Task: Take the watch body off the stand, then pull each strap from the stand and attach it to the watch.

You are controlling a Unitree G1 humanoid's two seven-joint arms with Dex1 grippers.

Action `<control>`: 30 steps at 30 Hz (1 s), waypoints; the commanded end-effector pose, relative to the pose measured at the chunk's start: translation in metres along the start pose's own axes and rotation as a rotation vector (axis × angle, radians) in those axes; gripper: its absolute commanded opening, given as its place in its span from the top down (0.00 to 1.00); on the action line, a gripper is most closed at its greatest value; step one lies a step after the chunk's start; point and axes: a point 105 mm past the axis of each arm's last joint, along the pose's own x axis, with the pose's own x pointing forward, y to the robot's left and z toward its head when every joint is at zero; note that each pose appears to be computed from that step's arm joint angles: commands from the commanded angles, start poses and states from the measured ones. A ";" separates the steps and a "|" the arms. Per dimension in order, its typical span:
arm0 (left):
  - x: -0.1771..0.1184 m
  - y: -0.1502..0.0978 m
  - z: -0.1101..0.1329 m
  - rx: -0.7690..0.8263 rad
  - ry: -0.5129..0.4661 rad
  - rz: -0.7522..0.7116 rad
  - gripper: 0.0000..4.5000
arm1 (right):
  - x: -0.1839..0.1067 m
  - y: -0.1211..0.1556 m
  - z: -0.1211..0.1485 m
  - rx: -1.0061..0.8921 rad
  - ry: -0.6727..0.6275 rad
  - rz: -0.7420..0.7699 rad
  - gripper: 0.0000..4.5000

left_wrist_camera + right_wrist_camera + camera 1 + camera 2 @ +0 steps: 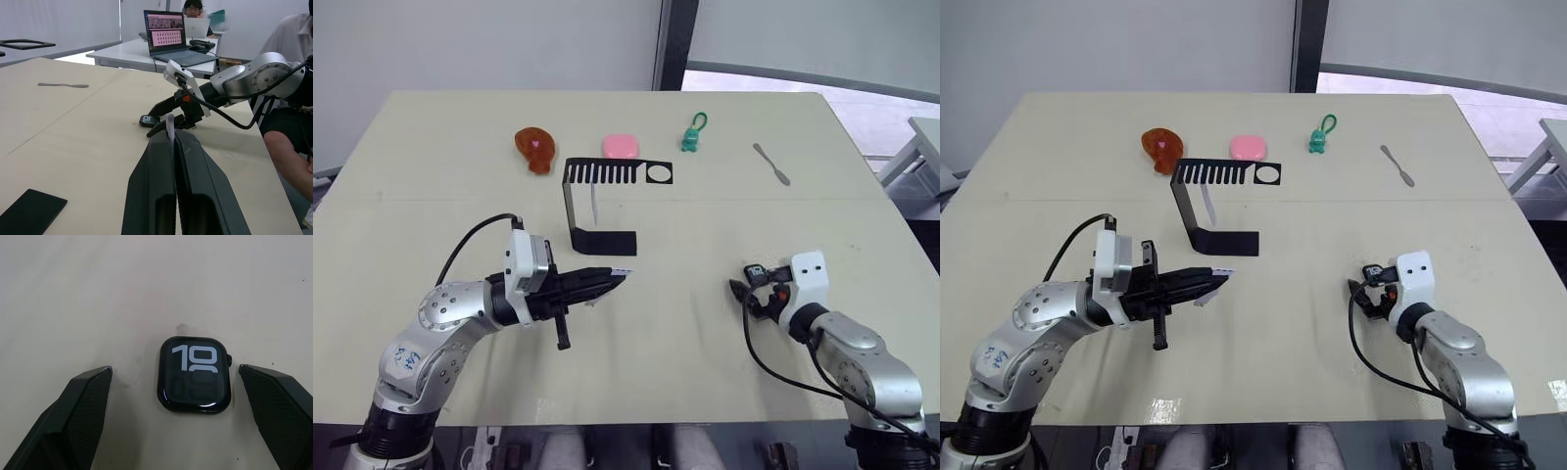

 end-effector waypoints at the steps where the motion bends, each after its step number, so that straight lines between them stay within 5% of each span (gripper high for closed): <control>1: 0.000 -0.004 0.009 0.039 -0.010 -0.014 1.00 | -0.005 -0.010 -0.012 0.025 0.027 -0.018 0.02; 25: 0.001 -0.003 0.009 0.039 -0.009 -0.013 1.00 | 0.010 -0.006 -0.019 0.029 0.042 0.030 0.02; 28: 0.001 -0.003 0.009 0.039 -0.009 -0.012 1.00 | 0.010 -0.004 -0.021 0.039 0.051 0.040 0.22; 30: 0.001 -0.003 0.009 0.039 -0.008 -0.010 1.00 | 0.009 -0.004 -0.022 0.040 0.060 0.044 0.45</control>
